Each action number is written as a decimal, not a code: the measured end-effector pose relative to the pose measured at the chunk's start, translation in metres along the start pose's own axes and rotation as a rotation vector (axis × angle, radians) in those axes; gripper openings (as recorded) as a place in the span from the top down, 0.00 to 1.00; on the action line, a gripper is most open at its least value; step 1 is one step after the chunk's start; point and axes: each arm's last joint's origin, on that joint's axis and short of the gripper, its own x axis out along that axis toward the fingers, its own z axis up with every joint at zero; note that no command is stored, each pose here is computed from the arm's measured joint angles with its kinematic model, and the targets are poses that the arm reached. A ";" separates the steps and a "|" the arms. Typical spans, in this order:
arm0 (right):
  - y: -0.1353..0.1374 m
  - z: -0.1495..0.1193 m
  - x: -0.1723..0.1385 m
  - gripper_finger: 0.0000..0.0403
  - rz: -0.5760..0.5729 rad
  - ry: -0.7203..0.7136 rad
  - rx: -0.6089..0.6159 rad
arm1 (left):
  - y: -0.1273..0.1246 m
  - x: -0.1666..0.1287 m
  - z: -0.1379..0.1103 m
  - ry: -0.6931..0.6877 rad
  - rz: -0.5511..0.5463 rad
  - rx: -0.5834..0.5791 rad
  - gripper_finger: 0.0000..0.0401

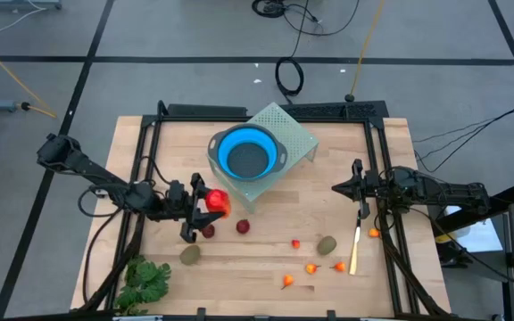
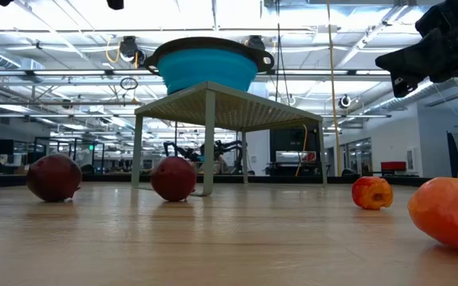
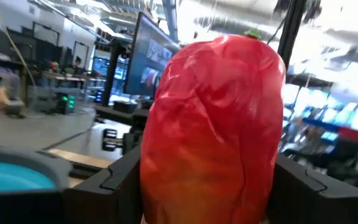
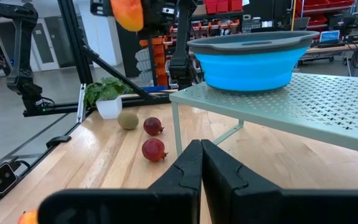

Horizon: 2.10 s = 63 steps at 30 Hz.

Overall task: Pick & Place Fruit
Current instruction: Put the mango into the collapsible colander on the shelf

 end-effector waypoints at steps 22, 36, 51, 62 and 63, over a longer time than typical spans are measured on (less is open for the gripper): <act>0.000 0.000 0.000 1.00 0.000 0.000 0.000 | 0.014 0.012 0.023 0.022 0.428 0.479 0.44; 0.000 0.000 0.000 1.00 0.000 0.000 0.000 | 0.037 0.046 0.071 0.349 0.560 0.567 0.40; 0.000 0.000 0.000 1.00 0.000 0.000 0.000 | 0.071 0.065 0.107 0.340 0.458 0.500 0.42; 0.000 0.000 0.000 1.00 0.000 0.001 0.000 | 0.091 0.097 0.114 0.519 0.414 0.464 0.43; 0.000 0.000 0.000 1.00 0.000 0.000 0.000 | 0.094 0.099 0.114 0.549 0.413 0.457 0.42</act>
